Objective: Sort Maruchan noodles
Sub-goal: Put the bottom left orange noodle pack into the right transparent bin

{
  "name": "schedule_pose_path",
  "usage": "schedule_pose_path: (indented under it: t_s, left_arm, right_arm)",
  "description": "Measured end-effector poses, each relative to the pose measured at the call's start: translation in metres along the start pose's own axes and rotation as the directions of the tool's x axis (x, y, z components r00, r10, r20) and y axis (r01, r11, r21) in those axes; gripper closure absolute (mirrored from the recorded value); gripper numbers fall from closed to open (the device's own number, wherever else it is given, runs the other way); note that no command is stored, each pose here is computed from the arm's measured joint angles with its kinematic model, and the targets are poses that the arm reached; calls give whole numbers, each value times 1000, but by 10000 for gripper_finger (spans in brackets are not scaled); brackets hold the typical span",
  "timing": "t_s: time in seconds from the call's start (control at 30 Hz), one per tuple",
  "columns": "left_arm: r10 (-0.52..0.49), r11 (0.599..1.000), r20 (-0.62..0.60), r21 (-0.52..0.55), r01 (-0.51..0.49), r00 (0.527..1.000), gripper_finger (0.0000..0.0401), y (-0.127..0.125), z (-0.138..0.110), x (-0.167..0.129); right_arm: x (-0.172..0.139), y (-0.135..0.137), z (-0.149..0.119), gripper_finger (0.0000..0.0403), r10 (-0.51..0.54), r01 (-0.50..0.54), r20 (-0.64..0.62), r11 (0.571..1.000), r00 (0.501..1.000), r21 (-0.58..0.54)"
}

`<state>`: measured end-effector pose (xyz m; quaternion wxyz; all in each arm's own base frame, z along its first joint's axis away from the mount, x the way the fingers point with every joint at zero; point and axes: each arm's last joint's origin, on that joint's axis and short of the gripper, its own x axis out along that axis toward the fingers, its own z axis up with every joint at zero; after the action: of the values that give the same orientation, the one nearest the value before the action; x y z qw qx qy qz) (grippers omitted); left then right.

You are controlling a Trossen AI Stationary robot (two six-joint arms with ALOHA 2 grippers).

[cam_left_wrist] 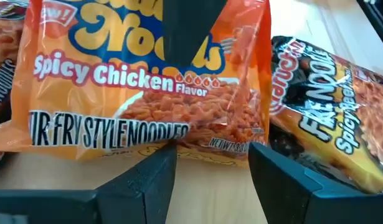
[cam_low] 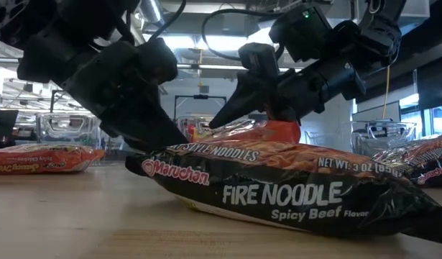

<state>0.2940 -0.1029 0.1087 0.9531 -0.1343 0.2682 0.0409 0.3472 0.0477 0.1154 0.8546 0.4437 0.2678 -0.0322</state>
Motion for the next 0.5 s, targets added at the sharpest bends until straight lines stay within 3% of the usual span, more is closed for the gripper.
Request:
schedule_pose_path:
  t_s: [0.33, 0.5]
  left_arm:
    - [-3, 1000, 2, -23, 3, 1000, 206, 7, 6, 0]
    - [10, 1000, -12, 7, -10, 1000, 206, 7, 17, -13]
  right_arm:
    - [-1, 1, 1, 249, 20, -22, -16, 994, 1000, -111]
    - [-8, 4, 12, 292, 45, -50, -27, 973, 999, -224]
